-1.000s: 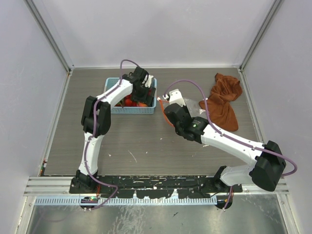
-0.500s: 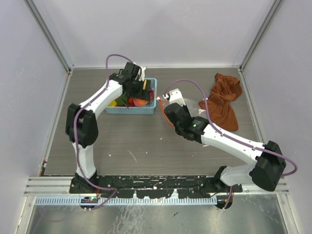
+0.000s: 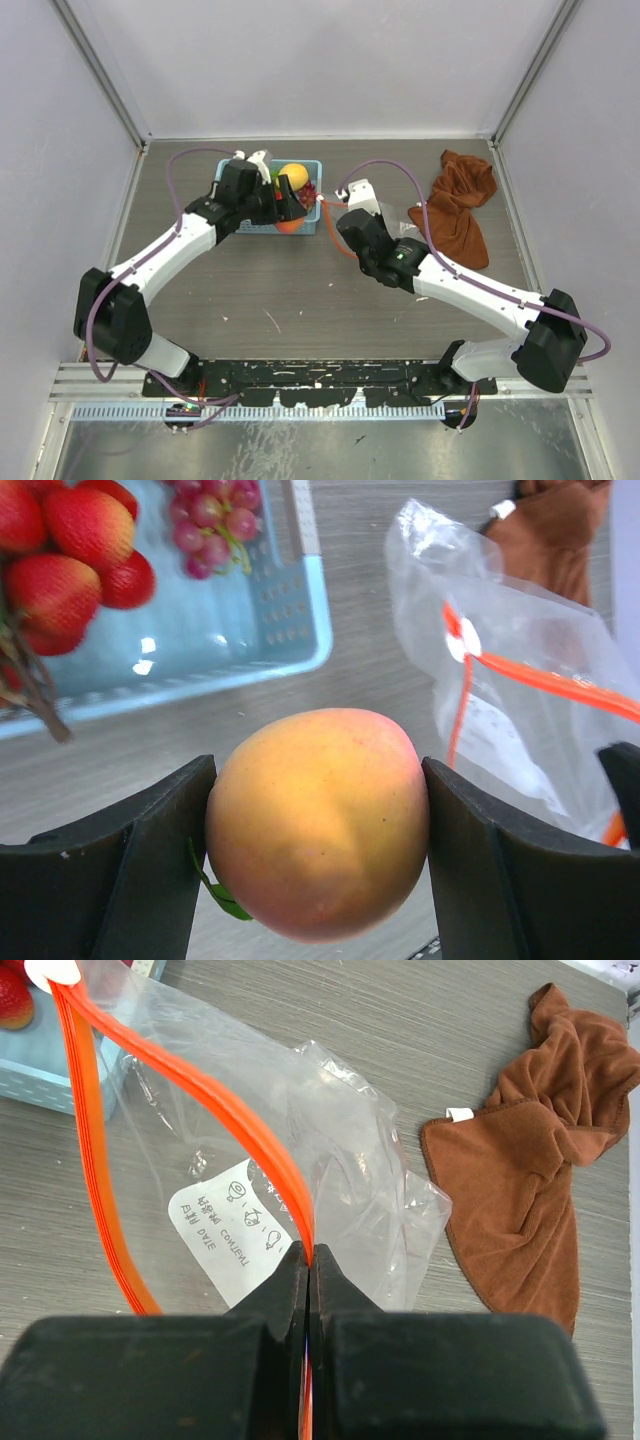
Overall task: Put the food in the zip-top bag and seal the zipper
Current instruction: Place the fake fruit in the zipper food storage bag.
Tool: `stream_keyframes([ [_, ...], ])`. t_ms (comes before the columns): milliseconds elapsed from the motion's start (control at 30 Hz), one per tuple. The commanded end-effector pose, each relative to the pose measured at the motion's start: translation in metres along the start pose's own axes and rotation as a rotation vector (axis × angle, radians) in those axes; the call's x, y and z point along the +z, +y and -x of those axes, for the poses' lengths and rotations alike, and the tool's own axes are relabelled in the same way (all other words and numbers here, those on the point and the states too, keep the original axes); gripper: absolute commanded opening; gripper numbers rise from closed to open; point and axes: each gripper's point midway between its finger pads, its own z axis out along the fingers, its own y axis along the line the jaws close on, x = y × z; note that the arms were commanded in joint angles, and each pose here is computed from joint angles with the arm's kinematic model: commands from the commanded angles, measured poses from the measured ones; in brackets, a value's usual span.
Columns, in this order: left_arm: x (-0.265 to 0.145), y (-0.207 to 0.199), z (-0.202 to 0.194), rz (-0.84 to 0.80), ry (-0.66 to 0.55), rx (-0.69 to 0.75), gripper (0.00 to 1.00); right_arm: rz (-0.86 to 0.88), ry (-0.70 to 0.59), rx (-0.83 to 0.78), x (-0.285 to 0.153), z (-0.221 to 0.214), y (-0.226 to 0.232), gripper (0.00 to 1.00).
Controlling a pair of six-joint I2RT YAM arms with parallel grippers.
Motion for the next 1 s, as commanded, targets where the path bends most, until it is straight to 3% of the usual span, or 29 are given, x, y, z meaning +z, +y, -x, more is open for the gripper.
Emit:
stream_keyframes([
  [0, -0.021, -0.054, 0.02, -0.185, -0.16, -0.063, 0.33, 0.043, -0.086, 0.125, -0.01, 0.036, 0.005, 0.0],
  [467, -0.03, -0.101, -0.007, -0.298, -0.256, -0.195, 0.31, 0.142, -0.09, 0.202, -0.023, 0.042, 0.016, 0.0],
  [967, -0.021, -0.107, -0.019, -0.248, -0.297, -0.272, 0.34, 0.314, -0.081, 0.296, -0.038, 0.047, 0.046, 0.0],
])
